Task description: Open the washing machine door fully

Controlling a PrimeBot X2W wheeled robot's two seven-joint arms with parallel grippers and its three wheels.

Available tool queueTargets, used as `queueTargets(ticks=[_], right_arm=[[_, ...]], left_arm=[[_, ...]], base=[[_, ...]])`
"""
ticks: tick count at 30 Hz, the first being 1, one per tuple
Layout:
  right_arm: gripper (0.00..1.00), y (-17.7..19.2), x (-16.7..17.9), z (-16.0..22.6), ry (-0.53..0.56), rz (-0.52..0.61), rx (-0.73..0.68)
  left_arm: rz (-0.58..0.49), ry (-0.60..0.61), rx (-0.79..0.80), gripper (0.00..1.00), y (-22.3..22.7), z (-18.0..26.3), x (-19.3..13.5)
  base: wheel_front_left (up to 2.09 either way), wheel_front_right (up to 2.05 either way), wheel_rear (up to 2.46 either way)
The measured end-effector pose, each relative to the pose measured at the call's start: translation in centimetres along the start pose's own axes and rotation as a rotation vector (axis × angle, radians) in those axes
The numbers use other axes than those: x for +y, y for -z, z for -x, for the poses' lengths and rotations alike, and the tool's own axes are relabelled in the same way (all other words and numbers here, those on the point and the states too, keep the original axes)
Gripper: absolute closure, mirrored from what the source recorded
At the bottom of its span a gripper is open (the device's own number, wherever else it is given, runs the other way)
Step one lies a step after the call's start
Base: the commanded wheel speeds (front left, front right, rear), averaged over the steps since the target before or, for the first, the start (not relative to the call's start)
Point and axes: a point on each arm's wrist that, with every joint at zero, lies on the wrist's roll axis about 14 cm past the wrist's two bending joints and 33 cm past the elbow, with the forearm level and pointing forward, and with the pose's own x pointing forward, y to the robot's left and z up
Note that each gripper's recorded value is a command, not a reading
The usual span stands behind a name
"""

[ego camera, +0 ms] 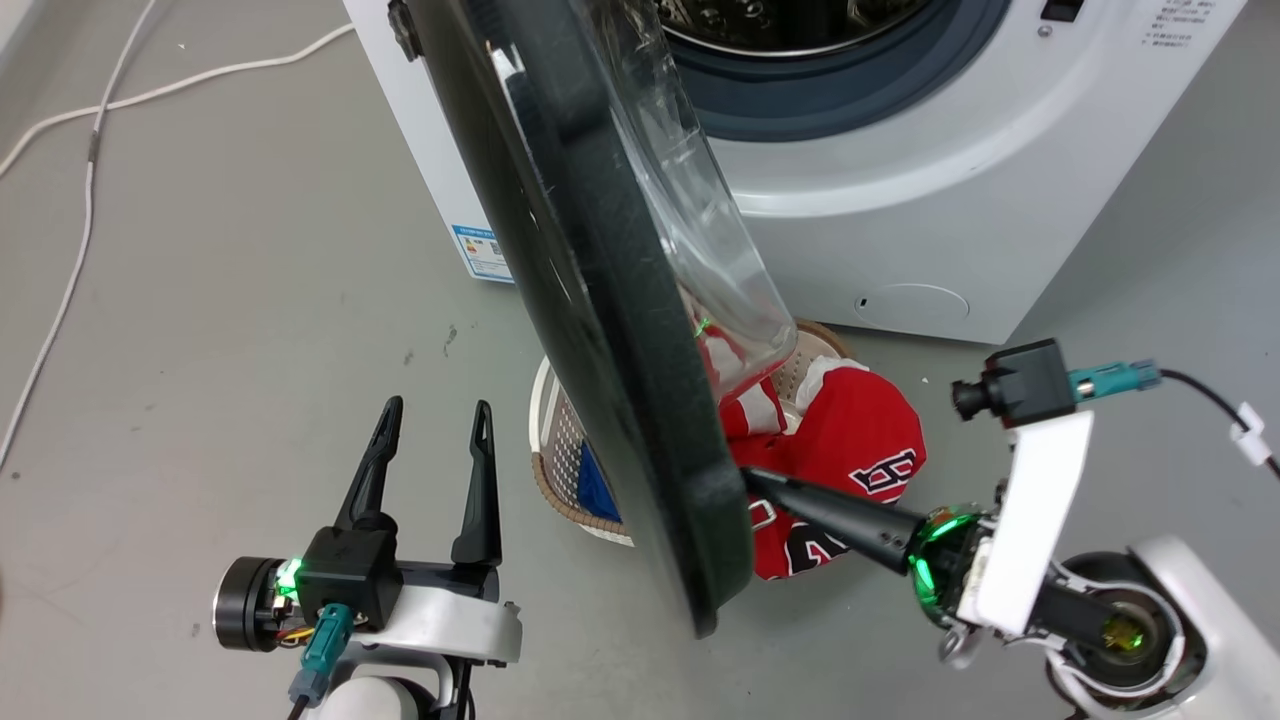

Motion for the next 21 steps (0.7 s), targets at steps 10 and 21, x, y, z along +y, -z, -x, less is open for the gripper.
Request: queueTargets(ticks=[10, 21], right_arm=[[1.0, 2.2, 0.8, -1.7, -0.023, -0.031, 0.022], [0.86, 3.1, 0.8, -1.9, 0.011, -0.011, -0.031]], left_arm=[[-0.009, -0.009, -0.015, 0.0, -0.7, 0.7, 0.4], [-0.011, -0.015, -0.022, 0.0, -1.0, 1.9, 0.6]], base=[[0.0, 0.0, 0.0], [0.0, 0.0, 0.0]])
